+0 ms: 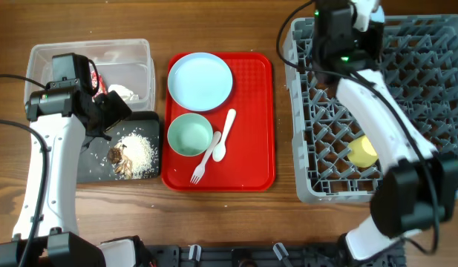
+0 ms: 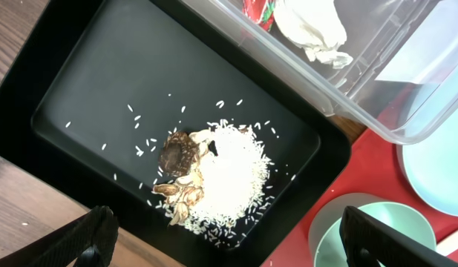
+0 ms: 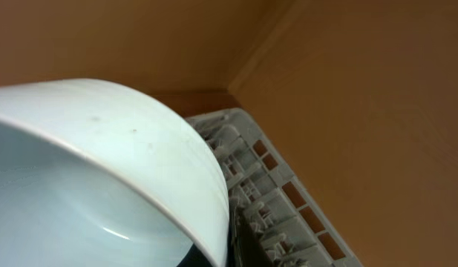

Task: Sort waste into correct bins and load items into the dishwasher rack
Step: 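Place the light-blue bowl in the rack's back row with the right gripper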

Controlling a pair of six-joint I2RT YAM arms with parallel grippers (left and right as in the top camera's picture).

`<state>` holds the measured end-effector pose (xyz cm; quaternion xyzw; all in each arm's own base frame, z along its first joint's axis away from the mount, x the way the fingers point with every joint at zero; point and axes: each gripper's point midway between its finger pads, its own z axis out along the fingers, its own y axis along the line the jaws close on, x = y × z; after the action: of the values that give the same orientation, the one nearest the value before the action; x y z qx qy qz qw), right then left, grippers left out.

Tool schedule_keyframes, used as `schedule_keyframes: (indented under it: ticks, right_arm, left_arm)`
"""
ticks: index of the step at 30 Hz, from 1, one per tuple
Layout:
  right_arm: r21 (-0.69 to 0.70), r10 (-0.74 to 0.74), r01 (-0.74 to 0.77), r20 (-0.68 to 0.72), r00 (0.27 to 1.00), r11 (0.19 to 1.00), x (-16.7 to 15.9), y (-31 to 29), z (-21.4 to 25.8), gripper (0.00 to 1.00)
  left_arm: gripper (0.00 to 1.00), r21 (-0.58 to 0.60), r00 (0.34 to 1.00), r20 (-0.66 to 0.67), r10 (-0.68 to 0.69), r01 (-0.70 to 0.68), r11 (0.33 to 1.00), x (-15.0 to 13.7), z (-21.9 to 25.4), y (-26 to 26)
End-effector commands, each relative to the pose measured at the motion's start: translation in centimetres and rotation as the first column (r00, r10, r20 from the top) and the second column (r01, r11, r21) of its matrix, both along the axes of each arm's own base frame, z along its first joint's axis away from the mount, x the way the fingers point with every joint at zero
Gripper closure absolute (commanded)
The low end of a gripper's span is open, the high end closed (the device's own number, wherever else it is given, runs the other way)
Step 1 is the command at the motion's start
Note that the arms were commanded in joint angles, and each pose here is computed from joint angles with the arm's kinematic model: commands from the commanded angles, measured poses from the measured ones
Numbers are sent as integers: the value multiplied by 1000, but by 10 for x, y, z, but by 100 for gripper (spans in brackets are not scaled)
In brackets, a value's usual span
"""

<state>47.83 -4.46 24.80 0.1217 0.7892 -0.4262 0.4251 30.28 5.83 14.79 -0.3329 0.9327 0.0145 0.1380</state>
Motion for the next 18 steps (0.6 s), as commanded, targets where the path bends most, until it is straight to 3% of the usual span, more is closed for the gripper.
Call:
schedule_keyframes:
  ticks: [1, 13, 18]
  right_arm:
    - [-67, -33, 30, -54, 998, 997, 10, -1, -24, 96]
    - [-90, 18, -33, -171, 985, 995, 20, 31, -82, 96]
    - [4, 60, -62, -265, 962, 998, 3, 43, -111, 95]
  left_arm:
    - [3, 10, 999, 21, 25, -25, 1000, 1, 6, 4]
    - [3, 10, 999, 21, 24, -24, 1000, 1, 6, 4]
    - [3, 11, 999, 28, 24, -25, 1000, 2, 6, 4]
